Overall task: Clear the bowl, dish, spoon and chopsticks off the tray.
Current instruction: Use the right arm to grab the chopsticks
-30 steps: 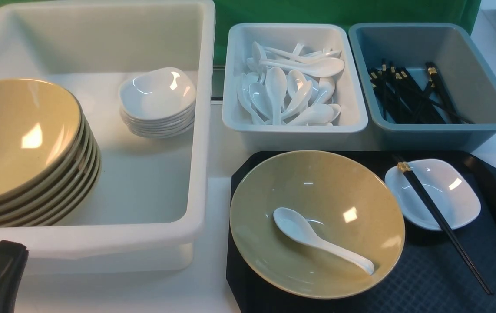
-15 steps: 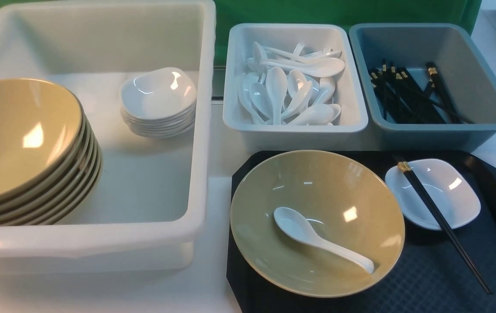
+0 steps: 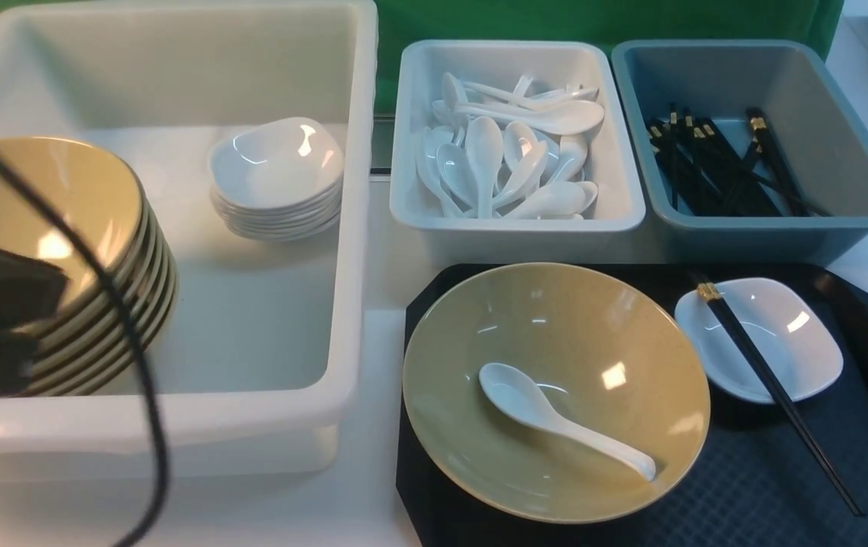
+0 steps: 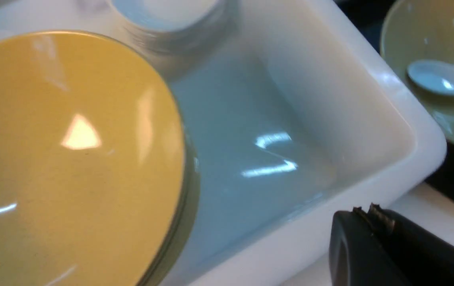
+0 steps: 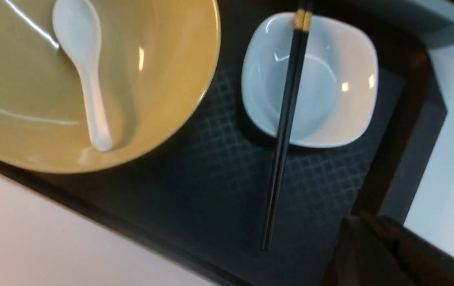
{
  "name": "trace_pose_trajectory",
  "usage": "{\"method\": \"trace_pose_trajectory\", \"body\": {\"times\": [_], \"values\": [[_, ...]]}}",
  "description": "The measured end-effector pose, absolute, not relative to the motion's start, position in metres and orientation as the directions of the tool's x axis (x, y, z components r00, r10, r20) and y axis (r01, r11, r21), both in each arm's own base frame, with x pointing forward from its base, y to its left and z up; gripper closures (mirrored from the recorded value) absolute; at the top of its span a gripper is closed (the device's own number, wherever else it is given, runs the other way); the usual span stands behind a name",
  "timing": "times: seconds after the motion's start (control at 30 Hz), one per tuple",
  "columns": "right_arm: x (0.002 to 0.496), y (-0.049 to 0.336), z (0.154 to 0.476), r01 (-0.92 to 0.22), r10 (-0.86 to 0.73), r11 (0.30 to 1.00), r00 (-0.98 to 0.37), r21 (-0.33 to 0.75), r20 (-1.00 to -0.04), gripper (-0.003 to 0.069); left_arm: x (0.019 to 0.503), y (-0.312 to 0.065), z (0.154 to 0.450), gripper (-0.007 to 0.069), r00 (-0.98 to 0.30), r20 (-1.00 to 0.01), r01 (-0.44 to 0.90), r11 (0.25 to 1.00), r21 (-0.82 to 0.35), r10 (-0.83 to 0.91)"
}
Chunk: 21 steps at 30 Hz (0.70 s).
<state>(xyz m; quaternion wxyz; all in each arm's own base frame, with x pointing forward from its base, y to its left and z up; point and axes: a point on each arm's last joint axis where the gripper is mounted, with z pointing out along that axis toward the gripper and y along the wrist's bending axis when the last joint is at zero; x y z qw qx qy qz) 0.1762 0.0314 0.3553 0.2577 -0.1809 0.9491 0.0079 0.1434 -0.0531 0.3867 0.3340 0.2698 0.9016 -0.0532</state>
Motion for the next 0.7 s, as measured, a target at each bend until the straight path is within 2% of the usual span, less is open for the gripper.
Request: {"method": "trace_pose_trajectory", "body": {"times": [0.1, 0.2, 0.27, 0.33, 0.5, 0.6, 0.7], "values": [[0.197, 0.038, 0.338, -0.374, -0.366, 0.925, -0.832, -0.066, -0.416, 0.0617, 0.162, -0.082, 0.379, 0.0636, -0.619, -0.553, 0.629, 0.774, 0.076, 0.557], [0.218, 0.048, 0.321, -0.403, -0.394, 0.914, -0.844, -0.055, -0.364, 0.0583, 0.171, -0.113, 0.375, 0.0636, -0.562, -0.535, 0.715, 0.696, 0.070, 0.631], [0.233, 0.053, 0.311, -0.408, -0.399, 0.912, -0.853, -0.047, -0.337, 0.0533, 0.175, -0.132, 0.372, 0.0636, -0.517, -0.541, 0.758, 0.649, 0.071, 0.663], [0.256, 0.059, 0.299, -0.389, -0.381, 0.920, -0.871, -0.036, -0.310, 0.0442, 0.175, -0.150, 0.367, 0.0636, -0.476, -0.548, 0.794, 0.604, 0.069, 0.688], [0.297, 0.065, 0.275, -0.370, -0.366, 0.928, -0.887, -0.041, -0.280, 0.0225, 0.169, -0.167, 0.361, 0.0636, -0.443, -0.536, 0.834, 0.550, 0.047, 0.718], [0.314, 0.068, 0.258, -0.375, -0.374, 0.926, -0.897, -0.042, -0.235, 0.0165, 0.168, -0.168, 0.360, 0.0636, -0.443, -0.531, 0.838, 0.544, 0.041, 0.722], [0.333, 0.071, 0.235, -0.380, -0.381, 0.924, -0.906, -0.042, -0.185, 0.0148, 0.168, -0.168, 0.360, 0.0636, -0.444, -0.529, 0.838, 0.544, 0.041, 0.723]]}}
